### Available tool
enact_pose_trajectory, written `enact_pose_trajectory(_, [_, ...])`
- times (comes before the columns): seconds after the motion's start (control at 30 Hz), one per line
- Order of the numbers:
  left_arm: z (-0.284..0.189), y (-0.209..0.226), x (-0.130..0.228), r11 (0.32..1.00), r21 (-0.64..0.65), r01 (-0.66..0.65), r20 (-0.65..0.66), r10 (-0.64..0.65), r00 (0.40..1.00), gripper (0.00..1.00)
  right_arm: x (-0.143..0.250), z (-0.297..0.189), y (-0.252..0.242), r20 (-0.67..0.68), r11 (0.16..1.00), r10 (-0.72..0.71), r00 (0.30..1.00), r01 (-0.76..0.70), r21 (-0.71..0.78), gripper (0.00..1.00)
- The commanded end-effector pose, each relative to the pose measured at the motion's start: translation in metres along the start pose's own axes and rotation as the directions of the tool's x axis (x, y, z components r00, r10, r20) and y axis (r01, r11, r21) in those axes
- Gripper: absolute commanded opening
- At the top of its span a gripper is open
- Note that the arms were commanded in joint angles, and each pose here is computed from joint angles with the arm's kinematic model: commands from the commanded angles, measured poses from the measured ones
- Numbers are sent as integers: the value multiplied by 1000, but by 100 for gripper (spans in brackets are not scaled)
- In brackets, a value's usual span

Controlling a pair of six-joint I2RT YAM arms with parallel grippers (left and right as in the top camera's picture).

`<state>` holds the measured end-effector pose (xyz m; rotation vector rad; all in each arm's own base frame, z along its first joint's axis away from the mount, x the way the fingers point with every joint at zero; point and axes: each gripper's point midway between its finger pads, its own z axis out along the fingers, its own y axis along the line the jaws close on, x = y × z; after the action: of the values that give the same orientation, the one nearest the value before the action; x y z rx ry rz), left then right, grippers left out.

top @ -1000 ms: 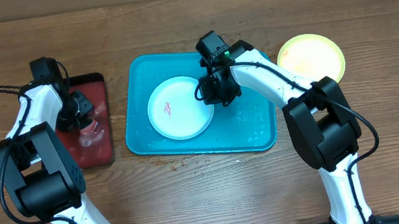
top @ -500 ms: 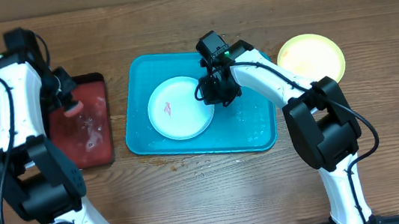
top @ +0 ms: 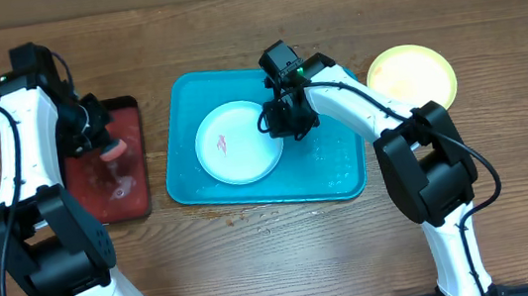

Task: Clean dirty plates on tray and stack at the side
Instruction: 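Bring the left-held sponge onto the white plate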

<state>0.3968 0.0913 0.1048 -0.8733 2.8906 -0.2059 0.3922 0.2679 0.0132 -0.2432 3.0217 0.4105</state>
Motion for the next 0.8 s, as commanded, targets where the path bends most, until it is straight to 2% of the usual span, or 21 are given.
enact_pose_trajectory(0.0, [-27, -40, 3, 971, 196, -134, 42, 128, 991, 4, 4, 11, -4, -21, 1000, 10, 1000, -10, 8, 4])
enact_pose_trajectory(0.13, [-50, -51, 5, 957, 240, -162, 93, 144, 985, 4, 7, 12, 2, -38, 1000, 10, 999, -11, -27, 4])
enact_pose_trajectory(0.27, [-51, -69, 19, 945, 260, -200, 74, 187, 980, 4, 4, 12, 5, -27, 999, 5, 1000, -6, -37, 4])
enact_pose_trajectory(0.4, [-37, -95, 40, 931, 264, -253, 34, 254, 967, 4, 4, 13, 6, -25, 999, 1, 1000, -2, -39, 4])
enact_pose_trajectory(0.6, [-7, -145, 78, 881, 270, -390, 24, 398, 917, 4, 4, 13, 7, -26, 999, 0, 1000, -1, -39, 4])
enact_pose_trajectory(0.77, [22, -162, 101, 914, 190, -358, 22, 361, 932, 4, 4, 13, 6, -26, 999, 6, 1000, -7, -38, 4])
